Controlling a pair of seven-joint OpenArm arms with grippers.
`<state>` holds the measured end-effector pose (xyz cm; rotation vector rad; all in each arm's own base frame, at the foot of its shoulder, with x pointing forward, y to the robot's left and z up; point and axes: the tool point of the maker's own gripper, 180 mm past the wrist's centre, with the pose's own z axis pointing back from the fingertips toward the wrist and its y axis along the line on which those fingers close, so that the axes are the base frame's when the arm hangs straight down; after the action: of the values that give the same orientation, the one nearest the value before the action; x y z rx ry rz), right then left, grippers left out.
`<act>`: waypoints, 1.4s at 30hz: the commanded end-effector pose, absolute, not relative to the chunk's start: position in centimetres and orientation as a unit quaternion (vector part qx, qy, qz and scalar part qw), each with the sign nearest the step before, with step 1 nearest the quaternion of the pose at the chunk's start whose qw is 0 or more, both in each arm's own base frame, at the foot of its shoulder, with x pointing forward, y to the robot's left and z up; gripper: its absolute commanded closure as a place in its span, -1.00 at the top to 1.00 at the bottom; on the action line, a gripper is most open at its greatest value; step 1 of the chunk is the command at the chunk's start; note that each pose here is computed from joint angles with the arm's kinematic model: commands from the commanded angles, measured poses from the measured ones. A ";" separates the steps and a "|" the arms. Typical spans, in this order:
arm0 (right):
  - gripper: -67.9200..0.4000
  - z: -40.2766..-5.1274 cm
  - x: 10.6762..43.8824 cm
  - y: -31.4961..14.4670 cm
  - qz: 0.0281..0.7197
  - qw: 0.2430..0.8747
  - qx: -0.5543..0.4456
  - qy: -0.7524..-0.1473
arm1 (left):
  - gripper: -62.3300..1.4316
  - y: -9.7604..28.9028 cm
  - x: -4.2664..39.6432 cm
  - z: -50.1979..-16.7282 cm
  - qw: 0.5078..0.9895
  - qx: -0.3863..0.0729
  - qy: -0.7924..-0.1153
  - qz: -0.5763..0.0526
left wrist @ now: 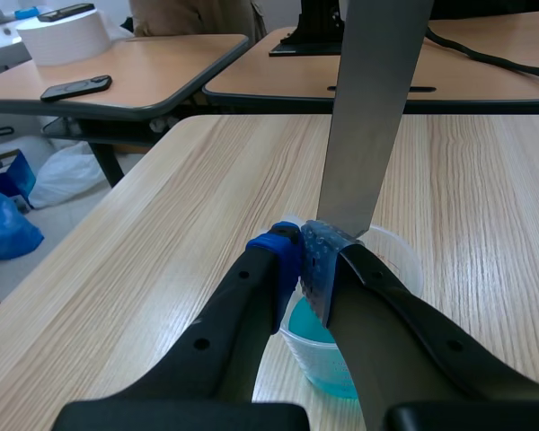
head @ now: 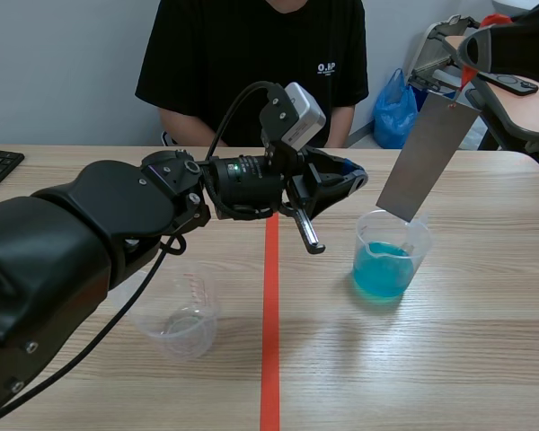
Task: Do the redox reaction experiment.
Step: 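Point at the plate with the left hand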
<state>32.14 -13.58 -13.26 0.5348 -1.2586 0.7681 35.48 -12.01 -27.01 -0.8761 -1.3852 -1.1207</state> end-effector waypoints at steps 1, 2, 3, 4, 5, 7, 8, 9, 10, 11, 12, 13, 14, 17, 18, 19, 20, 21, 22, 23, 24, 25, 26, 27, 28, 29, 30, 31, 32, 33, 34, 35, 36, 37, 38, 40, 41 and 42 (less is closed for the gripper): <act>-0.94 -11.8 32.2 -13.4 0.355 0.691 0.241 -0.582 | -0.86 -11.8 36.2 -25.0 0.527 -0.374 -0.607 -0.462; -0.94 -11.8 32.2 -13.4 0.355 0.691 0.241 -0.582 | -0.86 -11.6 36.3 -24.9 0.525 -0.374 -0.610 -0.461; -0.94 -11.8 32.2 -13.4 0.355 0.691 0.241 -0.582 | -0.86 -11.1 36.5 -24.8 0.524 -0.373 -0.613 -0.459; -0.94 -11.8 32.2 -13.4 0.355 0.691 0.241 -0.582 | -0.86 -10.5 36.8 -24.7 0.525 -0.371 -0.617 -0.454; -0.94 -11.8 32.2 -13.4 0.355 0.691 0.241 -0.582 | -0.86 -9.8 37.1 -24.5 0.526 -0.370 -0.622 -0.447; -0.94 -11.8 32.2 -13.4 0.355 0.691 0.241 -0.582 | -0.86 -7.8 38.1 -24.1 0.531 -0.362 -0.635 -0.429; -0.94 -11.8 32.2 -13.4 0.355 0.691 0.241 -0.582 | -0.86 -6.6 38.6 -23.8 0.533 -0.357 -0.642 -0.420; -0.94 -11.8 32.2 -13.4 0.355 0.691 0.241 -0.582 | -0.86 -5.3 39.1 -23.8 0.538 -0.349 -0.647 -0.412; -0.94 -11.8 32.2 -13.4 0.355 0.691 0.241 -0.581 | -0.86 -3.9 39.5 -23.8 0.544 -0.339 -0.650 -0.408; -0.94 -11.8 32.2 -13.5 0.356 0.692 0.240 -0.580 | -0.86 -2.4 40.0 -24.0 0.551 -0.324 -0.653 -0.407; -0.94 -11.9 32.1 -13.5 0.356 0.693 0.239 -0.579 | -0.86 -0.9 40.2 -24.4 0.560 -0.310 -0.651 -0.409; -0.94 -12.0 32.1 -13.5 0.356 0.694 0.239 -0.578 | -0.86 0.7 40.5 -24.7 0.568 -0.296 -0.650 -0.409; -0.94 -12.0 32.1 -13.5 0.356 0.694 0.239 -0.578 | -0.86 2.5 40.7 -25.0 0.578 -0.281 -0.649 -0.407; -0.94 -12.3 32.1 -13.5 0.358 0.698 0.237 -0.573 | -0.86 8.0 40.9 -26.0 0.608 -0.235 -0.642 -0.404; -0.94 -12.3 32.1 -13.6 0.358 0.700 0.236 -0.571 | -0.86 9.8 40.7 -26.3 0.618 -0.221 -0.638 -0.403; -0.94 -12.5 32.1 -13.6 0.358 0.701 0.236 -0.570 | -0.86 11.5 40.4 -26.6 0.626 -0.208 -0.634 -0.402; -0.94 -12.6 32.1 -13.6 0.359 0.703 0.235 -0.568 | -0.86 13.1 40.0 -26.8 0.633 -0.197 -0.632 -0.401; -0.94 -12.7 32.0 -13.6 0.360 0.705 0.234 -0.565 | -0.86 14.6 39.5 -27.0 0.639 -0.188 -0.630 -0.398; -0.94 -12.8 32.0 -13.6 0.360 0.706 0.233 -0.564 | -0.86 16.1 39.0 -27.2 0.646 -0.180 -0.629 -0.392; -0.94 -12.8 32.0 -13.6 0.360 0.706 0.233 -0.563 | -0.86 17.4 38.3 -27.4 0.653 -0.173 -0.628 -0.387; -0.94 -12.8 32.0 -13.6 0.360 0.706 0.233 -0.563 | -0.86 18.6 37.6 -27.7 0.660 -0.167 -0.626 -0.382; -0.94 -12.8 32.0 -13.6 0.360 0.706 0.233 -0.563 | -0.86 19.7 36.9 -28.0 0.666 -0.162 -0.623 -0.377; -0.94 -12.8 32.0 -13.6 0.360 0.706 0.233 -0.563 | -0.86 20.8 36.1 -28.3 0.672 -0.157 -0.621 -0.372; -0.94 -12.8 32.0 -13.6 0.360 0.706 0.234 -0.563 | -0.86 21.8 35.3 -28.6 0.678 -0.153 -0.620 -0.364; -0.94 -12.8 32.0 -13.6 0.359 0.706 0.234 -0.563 | -0.86 22.7 34.6 -28.8 0.684 -0.149 -0.619 -0.356; -0.94 -12.8 32.0 -13.6 0.360 0.706 0.234 -0.563 | -0.86 23.6 33.9 -29.1 0.691 -0.145 -0.618 -0.346; -0.94 -12.8 32.0 -13.6 0.360 0.706 0.234 -0.563 | -0.86 24.3 33.2 -29.4 0.698 -0.141 -0.616 -0.338; -0.94 -12.8 32.0 -13.6 0.359 0.706 0.234 -0.563 | -0.86 25.0 32.4 -29.9 0.706 -0.138 -0.611 -0.332; -0.94 -12.8 32.0 -13.6 0.359 0.706 0.234 -0.563 | -0.86 25.6 31.6 -30.4 0.713 -0.135 -0.606 -0.325; -0.94 -12.8 32.0 -13.6 0.359 0.706 0.234 -0.563 | -0.86 26.1 30.8 -30.8 0.719 -0.133 -0.603 -0.317; -0.94 -12.8 32.0 -13.6 0.358 0.706 0.235 -0.564 | -0.86 26.6 30.0 -31.1 0.723 -0.133 -0.603 -0.309; -0.94 -12.9 32.1 -13.6 0.357 0.706 0.237 -0.564 | -0.86 27.1 29.2 -31.4 0.727 -0.132 -0.603 -0.300; -0.94 -13.0 32.1 -13.6 0.357 0.707 0.239 -0.563 | -0.86 27.6 28.5 -31.6 0.731 -0.130 -0.602 -0.292; -0.94 -13.2 32.1 -13.5 0.356 0.708 0.241 -0.560 | -0.86 28.0 27.7 -31.9 0.736 -0.129 -0.600 -0.285; -0.94 -13.5 32.0 -13.4 0.356 0.710 0.243 -0.557 | -0.86 28.4 26.8 -32.2 0.741 -0.127 -0.597 -0.279; -0.94 -14.2 32.1 -13.3 0.352 0.715 0.250 -0.550 | -0.86 29.1 25.1 -32.8 0.750 -0.125 -0.592 -0.267; -0.94 -14.4 32.1 -13.2 0.350 0.715 0.254 -0.549 | -0.86 29.5 24.3 -33.0 0.754 -0.124 -0.590 -0.260; -0.94 -14.6 32.1 -13.2 0.348 0.716 0.258 -0.548 | -0.86 29.8 23.4 -33.1 0.757 -0.124 -0.589 -0.254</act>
<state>31.88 -13.12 -15.67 0.5607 -1.1752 0.7616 22.94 29.76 -34.30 -0.2696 -1.2382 -0.5534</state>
